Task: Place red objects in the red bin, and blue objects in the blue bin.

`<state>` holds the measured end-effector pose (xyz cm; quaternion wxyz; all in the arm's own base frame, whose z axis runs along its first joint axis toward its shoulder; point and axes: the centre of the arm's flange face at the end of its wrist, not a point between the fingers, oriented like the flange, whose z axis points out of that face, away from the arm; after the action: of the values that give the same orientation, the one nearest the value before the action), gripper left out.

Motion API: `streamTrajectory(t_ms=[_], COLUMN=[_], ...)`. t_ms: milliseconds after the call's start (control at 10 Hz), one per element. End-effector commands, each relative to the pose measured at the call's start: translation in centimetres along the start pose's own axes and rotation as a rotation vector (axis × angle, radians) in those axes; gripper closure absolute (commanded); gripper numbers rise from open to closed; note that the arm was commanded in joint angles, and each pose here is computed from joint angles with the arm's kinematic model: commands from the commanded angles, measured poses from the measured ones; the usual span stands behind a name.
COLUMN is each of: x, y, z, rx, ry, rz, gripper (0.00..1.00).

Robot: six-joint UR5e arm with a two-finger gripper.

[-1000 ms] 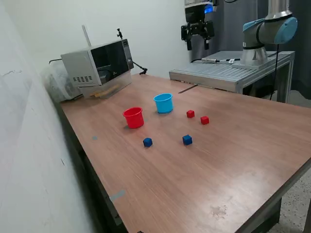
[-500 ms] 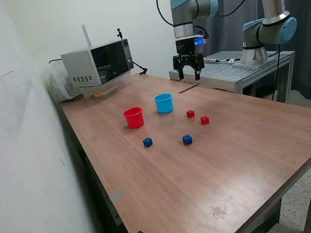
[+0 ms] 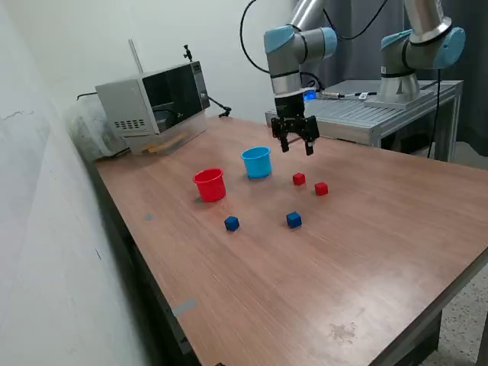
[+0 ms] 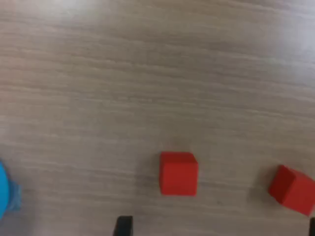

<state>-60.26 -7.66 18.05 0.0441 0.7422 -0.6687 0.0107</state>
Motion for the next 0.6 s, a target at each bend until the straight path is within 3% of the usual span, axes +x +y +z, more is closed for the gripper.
streamTrajectory(t_ms=[0,500], x=[-0.3,-0.8], y=[0.2,0.2], z=[2.9,5.6], rx=[0.013,0.057], ry=[0.000,-0.017], rz=[0.001,0.004], gripper=[0.00,0.00])
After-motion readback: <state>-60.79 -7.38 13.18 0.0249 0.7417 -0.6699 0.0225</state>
